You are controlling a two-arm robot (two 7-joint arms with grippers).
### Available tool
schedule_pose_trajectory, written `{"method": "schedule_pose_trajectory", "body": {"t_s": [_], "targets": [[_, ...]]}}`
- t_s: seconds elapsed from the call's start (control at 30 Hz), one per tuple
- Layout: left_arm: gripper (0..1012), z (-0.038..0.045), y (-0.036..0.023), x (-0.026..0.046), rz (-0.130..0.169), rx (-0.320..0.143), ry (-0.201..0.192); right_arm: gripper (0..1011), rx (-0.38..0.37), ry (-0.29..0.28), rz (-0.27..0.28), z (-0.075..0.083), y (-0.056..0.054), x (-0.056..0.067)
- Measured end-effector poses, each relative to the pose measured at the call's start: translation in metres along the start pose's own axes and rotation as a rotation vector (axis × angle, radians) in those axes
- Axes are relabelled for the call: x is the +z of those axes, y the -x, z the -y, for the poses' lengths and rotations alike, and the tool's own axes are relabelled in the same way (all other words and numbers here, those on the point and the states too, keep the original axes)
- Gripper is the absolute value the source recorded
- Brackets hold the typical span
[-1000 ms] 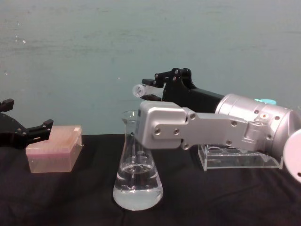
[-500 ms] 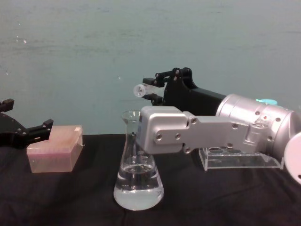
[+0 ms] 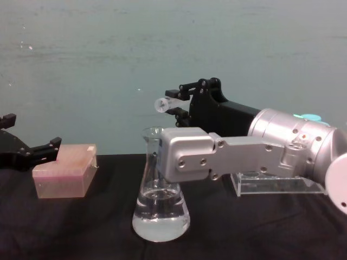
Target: Pour the liquid from the test tube into the beaker using one hand.
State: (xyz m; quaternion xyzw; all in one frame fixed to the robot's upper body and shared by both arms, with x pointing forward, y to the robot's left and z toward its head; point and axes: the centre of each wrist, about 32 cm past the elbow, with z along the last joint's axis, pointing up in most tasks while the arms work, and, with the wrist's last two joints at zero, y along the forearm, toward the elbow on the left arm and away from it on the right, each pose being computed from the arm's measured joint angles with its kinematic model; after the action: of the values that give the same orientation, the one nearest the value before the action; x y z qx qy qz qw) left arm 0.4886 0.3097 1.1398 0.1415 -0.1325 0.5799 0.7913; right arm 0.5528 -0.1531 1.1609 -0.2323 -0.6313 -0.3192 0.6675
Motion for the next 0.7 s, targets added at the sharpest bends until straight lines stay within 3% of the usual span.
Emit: {"method": "schedule_pose_trajectory", "body": {"t_s": [0.7], "targets": [[1000,0.0,0.0,0.0,0.0,0.0,0.0,209,-0.013,0.005,0.015,-0.0006,0.0,-0.0024]]}}
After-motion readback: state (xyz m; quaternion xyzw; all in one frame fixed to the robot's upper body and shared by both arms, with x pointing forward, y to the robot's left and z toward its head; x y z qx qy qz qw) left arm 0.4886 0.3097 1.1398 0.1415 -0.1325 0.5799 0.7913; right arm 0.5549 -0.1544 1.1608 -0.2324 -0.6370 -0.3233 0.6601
